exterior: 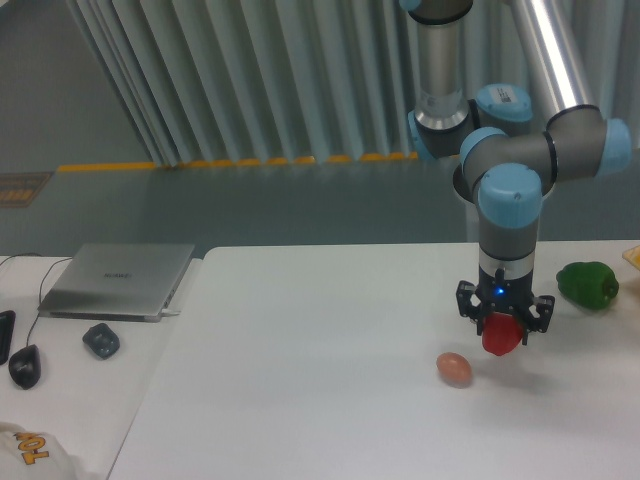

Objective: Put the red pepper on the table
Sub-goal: 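Lower the held red pepper onto the table beside the egg, then open the gripper to release the red pepper and lift away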

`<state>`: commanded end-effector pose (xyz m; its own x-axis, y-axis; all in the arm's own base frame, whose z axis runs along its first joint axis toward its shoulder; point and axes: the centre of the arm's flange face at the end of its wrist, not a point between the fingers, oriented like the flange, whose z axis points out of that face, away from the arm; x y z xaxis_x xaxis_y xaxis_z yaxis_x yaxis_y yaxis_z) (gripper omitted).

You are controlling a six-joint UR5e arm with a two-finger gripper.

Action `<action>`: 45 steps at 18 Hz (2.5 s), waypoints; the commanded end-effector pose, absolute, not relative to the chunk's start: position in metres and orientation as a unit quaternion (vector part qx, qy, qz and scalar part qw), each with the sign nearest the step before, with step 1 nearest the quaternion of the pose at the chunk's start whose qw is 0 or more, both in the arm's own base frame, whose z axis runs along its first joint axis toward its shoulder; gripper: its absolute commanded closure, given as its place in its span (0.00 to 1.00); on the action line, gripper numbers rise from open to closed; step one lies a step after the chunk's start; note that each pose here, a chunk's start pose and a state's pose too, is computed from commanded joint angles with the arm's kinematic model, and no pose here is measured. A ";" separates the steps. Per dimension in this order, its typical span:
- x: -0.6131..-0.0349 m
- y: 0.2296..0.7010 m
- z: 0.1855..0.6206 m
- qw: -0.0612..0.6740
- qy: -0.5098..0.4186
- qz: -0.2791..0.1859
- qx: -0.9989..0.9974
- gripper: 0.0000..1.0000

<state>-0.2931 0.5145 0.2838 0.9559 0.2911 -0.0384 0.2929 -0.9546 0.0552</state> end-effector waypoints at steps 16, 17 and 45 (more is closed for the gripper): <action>-0.287 0.520 0.266 0.038 0.141 -0.024 0.989 0.52; -0.287 0.520 0.267 0.037 0.141 -0.025 0.989 0.44; -0.374 0.482 0.434 -0.053 -0.166 -0.079 0.982 0.00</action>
